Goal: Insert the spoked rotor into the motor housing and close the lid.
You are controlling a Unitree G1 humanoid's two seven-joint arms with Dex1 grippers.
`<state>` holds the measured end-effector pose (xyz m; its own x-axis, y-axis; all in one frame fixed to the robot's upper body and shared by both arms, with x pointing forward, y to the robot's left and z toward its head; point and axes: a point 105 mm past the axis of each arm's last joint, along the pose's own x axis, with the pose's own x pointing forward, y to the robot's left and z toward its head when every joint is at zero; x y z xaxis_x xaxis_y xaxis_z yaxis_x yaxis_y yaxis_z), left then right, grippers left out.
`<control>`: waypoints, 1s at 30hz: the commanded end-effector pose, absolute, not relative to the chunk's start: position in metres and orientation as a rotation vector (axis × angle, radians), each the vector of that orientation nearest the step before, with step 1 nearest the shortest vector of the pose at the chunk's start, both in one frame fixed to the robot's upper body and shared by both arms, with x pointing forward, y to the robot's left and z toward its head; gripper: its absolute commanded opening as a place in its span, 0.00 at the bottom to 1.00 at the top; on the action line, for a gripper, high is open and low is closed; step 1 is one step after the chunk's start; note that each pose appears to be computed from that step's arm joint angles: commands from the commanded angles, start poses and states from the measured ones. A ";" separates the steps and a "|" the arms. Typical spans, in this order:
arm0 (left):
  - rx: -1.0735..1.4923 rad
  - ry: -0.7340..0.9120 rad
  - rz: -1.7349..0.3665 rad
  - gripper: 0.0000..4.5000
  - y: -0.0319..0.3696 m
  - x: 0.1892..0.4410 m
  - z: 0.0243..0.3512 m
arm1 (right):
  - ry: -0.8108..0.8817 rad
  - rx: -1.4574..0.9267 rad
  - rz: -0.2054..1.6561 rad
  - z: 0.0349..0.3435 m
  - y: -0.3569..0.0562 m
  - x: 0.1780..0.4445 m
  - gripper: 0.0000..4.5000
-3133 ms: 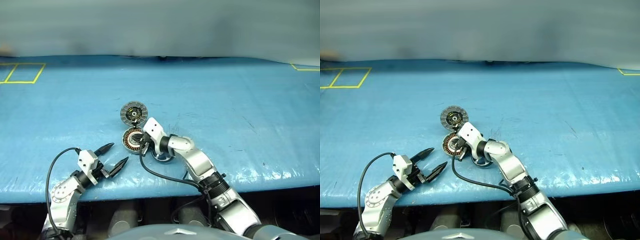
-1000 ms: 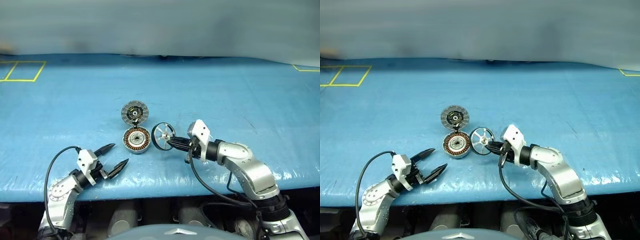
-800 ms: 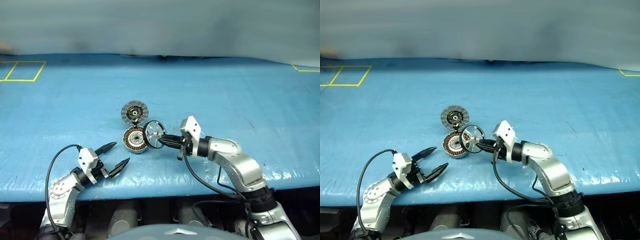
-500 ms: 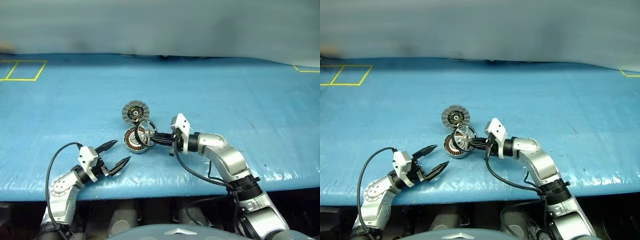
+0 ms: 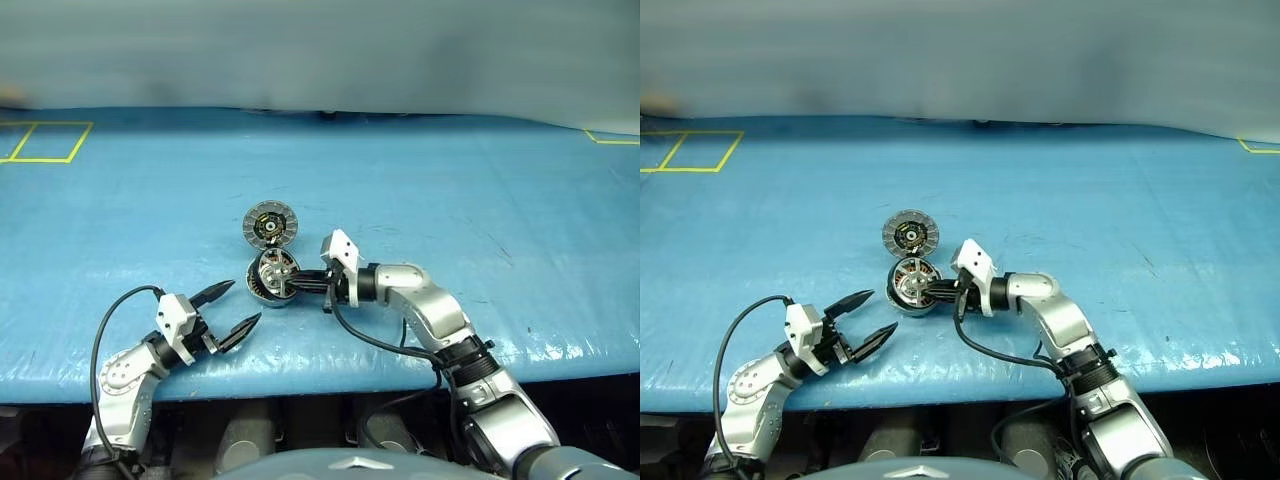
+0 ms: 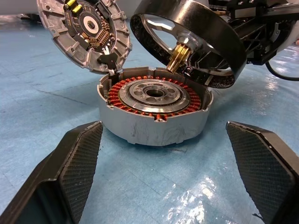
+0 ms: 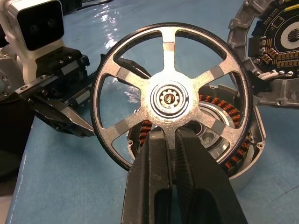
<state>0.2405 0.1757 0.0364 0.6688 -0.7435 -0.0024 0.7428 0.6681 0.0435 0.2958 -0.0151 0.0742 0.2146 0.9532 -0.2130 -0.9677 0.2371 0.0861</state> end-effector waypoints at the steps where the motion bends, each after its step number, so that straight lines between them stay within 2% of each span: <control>1: 0.057 -0.037 -0.834 1.00 0.175 0.240 0.040 | 0.193 -0.095 1.337 0.082 -0.013 0.301 0.01; 8: 0.056 -0.036 -0.828 1.00 0.175 0.240 0.039 | 0.203 -0.114 1.318 0.079 -0.016 0.304 0.01; 11: 0.055 -0.033 -0.825 1.00 0.175 0.240 0.039 | 0.198 -0.116 1.335 0.080 -0.014 0.301 0.19; 15: 0.052 -0.031 -0.822 1.00 0.176 0.240 0.038 | 0.182 -0.133 1.327 0.080 -0.011 0.300 0.48; 23: 0.051 -0.024 -0.808 1.00 0.179 0.238 0.036 | 0.148 -0.081 1.312 0.087 -0.007 0.302 0.48; 26: 0.052 -0.027 -0.787 1.00 0.182 0.240 0.037 | 0.143 -0.069 1.288 0.087 -0.005 0.306 0.34; 30: 0.057 -0.029 -0.761 1.00 0.185 0.242 0.038 | 0.135 -0.068 1.252 0.086 -0.002 0.310 0.04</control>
<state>0.2400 0.1810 0.0325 0.7095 -0.7046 -0.0119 0.7046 0.7089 0.0319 0.3050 -0.0022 0.0750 0.2843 0.9419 -0.1790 -0.9529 0.2982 0.0551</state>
